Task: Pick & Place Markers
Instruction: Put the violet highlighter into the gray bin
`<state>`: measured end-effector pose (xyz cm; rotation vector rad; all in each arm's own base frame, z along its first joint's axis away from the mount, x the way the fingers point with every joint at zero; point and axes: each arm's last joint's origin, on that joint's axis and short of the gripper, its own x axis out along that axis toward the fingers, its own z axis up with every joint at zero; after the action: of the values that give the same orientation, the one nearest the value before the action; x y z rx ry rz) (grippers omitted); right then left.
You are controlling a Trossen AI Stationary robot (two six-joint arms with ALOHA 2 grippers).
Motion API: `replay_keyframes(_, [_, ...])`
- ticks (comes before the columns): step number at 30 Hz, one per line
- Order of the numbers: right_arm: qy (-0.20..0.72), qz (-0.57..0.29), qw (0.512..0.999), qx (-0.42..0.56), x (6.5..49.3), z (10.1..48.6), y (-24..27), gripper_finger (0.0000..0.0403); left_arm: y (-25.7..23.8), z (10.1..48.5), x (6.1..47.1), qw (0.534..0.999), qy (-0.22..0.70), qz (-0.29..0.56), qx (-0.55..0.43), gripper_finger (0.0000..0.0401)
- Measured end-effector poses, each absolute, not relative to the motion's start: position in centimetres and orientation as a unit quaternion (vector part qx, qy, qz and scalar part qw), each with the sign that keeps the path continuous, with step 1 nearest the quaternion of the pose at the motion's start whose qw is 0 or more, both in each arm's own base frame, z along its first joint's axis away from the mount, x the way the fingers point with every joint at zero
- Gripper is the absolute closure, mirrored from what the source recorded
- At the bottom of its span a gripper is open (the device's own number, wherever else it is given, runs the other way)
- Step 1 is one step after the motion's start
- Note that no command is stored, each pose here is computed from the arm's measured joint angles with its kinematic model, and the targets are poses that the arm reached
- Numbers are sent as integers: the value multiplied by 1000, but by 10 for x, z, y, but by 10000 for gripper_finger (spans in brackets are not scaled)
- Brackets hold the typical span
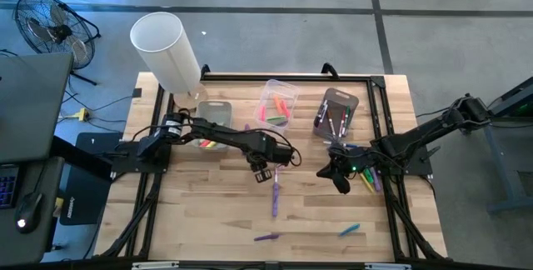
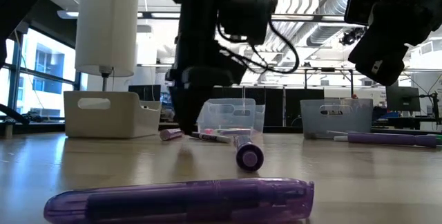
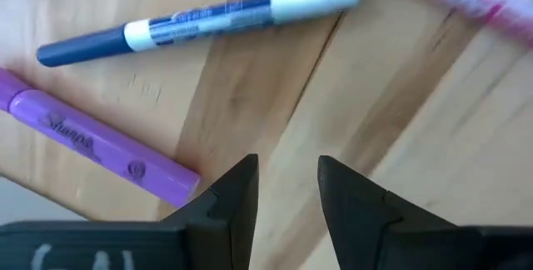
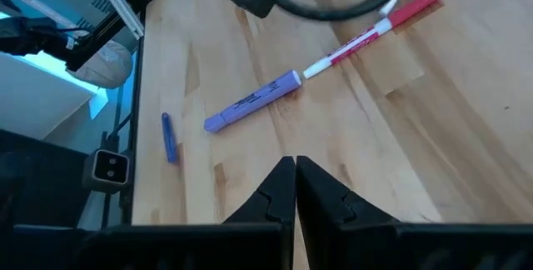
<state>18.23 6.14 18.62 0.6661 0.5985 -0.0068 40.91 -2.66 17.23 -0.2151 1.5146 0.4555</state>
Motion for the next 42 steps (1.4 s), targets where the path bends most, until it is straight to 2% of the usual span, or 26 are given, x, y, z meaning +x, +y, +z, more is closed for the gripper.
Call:
replay_keyframes(5, [279,6,903,327,184,189,62,401,-27,188,417,709,657,219,-131,279])
replay_keyframes(12, [270,10,905,329,184,190,62,401,-27,215,418,705,660,224,-131,279])
replay_keyframes(18, [269,8,905,328,185,190,62,401,-32,223,421,715,652,217,-131,279])
replay_keyframes(30, [270,9,906,326,184,190,62,402,-61,237,404,703,675,207,-90,279])
replay_keyframes(36, [266,2,908,323,185,190,62,401,-63,244,394,703,654,268,-76,279])
replay_keyframes(40, [264,-3,909,323,185,190,62,402,-60,234,384,709,640,283,-85,279])
replay_keyframes(42, [264,-3,908,324,185,190,62,401,-57,228,367,694,650,296,-86,279])
